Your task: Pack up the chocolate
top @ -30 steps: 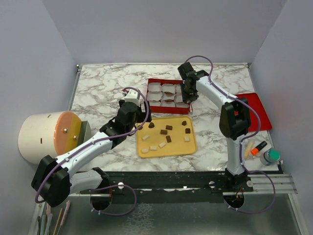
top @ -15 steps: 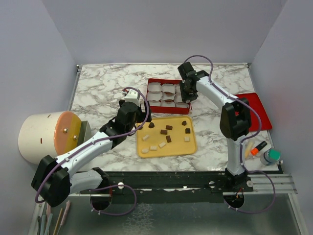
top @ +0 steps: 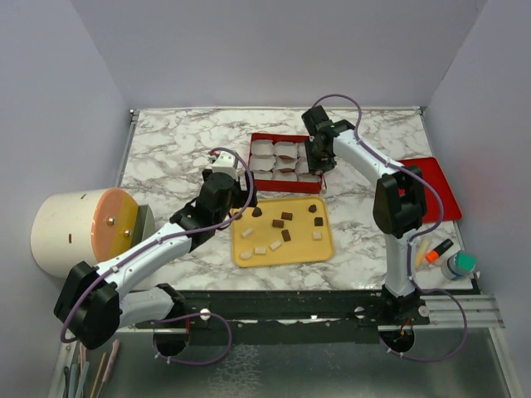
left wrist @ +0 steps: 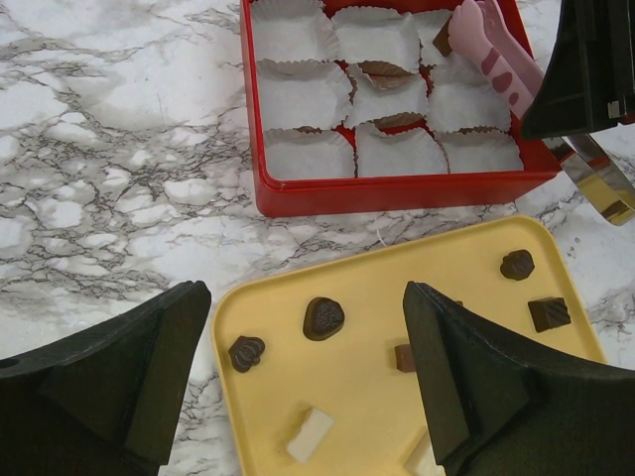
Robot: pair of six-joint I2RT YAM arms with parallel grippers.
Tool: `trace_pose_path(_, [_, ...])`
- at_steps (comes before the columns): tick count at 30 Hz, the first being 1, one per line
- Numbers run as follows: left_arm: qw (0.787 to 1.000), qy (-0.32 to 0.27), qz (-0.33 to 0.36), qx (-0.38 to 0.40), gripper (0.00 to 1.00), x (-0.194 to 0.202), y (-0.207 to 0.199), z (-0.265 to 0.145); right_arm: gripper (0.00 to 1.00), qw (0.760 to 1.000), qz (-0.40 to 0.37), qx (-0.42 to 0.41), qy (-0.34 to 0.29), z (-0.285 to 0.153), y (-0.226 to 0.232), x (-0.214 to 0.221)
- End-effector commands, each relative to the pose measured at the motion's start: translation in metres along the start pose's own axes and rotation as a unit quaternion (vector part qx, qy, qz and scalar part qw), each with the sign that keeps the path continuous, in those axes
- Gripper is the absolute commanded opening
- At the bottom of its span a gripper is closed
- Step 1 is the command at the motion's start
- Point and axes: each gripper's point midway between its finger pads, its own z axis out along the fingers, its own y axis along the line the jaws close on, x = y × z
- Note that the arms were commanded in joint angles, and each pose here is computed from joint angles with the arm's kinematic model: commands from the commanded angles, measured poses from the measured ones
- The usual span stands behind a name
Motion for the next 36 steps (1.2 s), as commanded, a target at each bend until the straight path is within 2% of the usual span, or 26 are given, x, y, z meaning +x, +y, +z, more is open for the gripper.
trace_pose_path(1, [1.0, -0.004, 0.001, 0.0, 0.88, 0.0, -0.001, 0.002, 0.37, 1.0, 0.003, -0.011, -0.029, -0.021, -0.003, -0.014])
trace_pose_path(21, [1.0, -0.006, -0.002, 0.0, 0.88, -0.001, 0.0, 0.0, 0.37, 0.999, 0.004, -0.012, -0.039, -0.046, -0.009, -0.01])
trace_pose_path(26, [1.0, -0.006, -0.001, -0.001, 0.88, 0.0, 0.0, 0.001, 0.37, 0.998, 0.002, -0.032, -0.045, -0.069, -0.01, 0.009])
trace_pose_path(36, [1.0, 0.001, 0.0, 0.002, 0.88, 0.004, -0.001, 0.003, 0.37, 0.994, -0.039, -0.092, -0.032, -0.122, 0.015, 0.089])
